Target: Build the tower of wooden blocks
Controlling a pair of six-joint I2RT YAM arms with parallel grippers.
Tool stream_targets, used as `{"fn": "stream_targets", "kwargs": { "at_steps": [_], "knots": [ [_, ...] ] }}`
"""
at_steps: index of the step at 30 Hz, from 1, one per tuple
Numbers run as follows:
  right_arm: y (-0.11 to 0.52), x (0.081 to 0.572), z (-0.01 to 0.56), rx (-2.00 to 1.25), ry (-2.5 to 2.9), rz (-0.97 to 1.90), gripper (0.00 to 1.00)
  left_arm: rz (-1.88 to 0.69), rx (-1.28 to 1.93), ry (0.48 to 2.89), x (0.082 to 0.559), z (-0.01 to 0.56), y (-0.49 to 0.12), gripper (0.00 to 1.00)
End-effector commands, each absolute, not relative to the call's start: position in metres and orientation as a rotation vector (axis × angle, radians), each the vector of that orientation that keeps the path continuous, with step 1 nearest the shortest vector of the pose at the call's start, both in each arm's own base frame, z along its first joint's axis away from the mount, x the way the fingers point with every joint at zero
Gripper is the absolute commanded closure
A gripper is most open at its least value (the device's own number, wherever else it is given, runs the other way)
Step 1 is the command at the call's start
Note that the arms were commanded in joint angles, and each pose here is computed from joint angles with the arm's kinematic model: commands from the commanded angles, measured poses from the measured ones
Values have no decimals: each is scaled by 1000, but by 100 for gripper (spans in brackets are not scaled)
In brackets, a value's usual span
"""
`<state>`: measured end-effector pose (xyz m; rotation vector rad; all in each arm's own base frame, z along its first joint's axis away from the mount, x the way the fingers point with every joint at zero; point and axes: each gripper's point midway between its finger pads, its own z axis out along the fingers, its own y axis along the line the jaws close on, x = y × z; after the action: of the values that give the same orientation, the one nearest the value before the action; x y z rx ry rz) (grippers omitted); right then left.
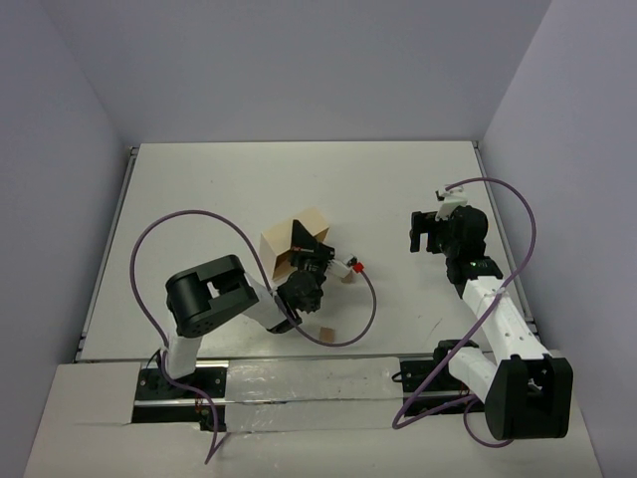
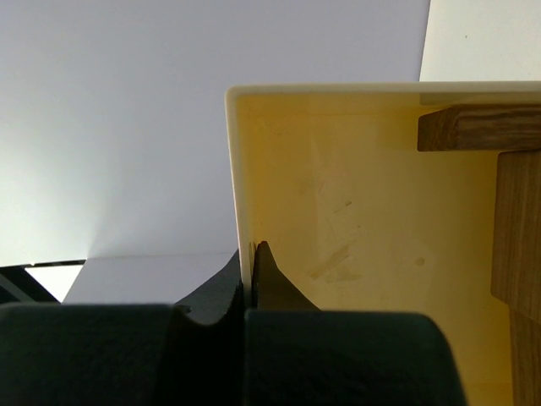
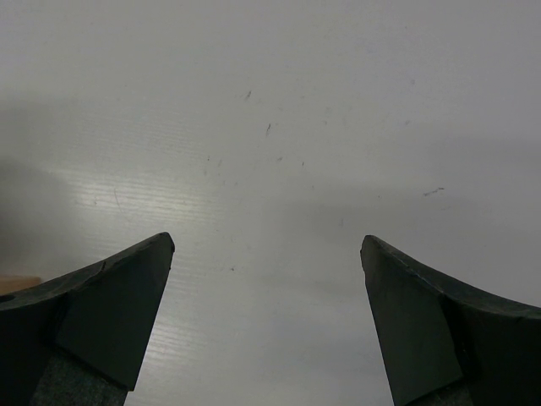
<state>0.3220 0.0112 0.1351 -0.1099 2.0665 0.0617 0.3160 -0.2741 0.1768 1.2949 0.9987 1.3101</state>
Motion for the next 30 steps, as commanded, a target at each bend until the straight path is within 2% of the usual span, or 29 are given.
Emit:
{"fn": "stream_targets", "kwargs": {
  "at_steps": [1, 8, 14, 18, 22, 24, 27, 30],
  "knots": [
    [8, 333, 166, -101, 1982, 43, 0, 1238, 889, 1112, 324, 205, -232, 100],
    [9, 332, 168, -102, 1977, 46, 0, 1344, 849, 1124, 347, 221, -210, 100],
    [10, 333, 167, -102, 1982, 58, 0, 1269, 915, 1077, 313, 222, -244, 100],
    [8, 330, 169, -102, 1972, 44, 0, 1352, 847, 1129, 336, 234, -212, 100],
    [10, 333, 174, -99, 1960, 60, 0, 1307, 897, 1091, 320, 229, -225, 100],
    [9, 331, 170, -96, 1978, 55, 0, 1360, 835, 1141, 337, 236, -209, 100],
    [11, 331, 173, -101, 1957, 59, 0, 1319, 897, 1107, 320, 228, -231, 100],
    [10, 331, 174, -98, 1964, 58, 0, 1314, 866, 1124, 323, 232, -226, 100]
  ]
}}
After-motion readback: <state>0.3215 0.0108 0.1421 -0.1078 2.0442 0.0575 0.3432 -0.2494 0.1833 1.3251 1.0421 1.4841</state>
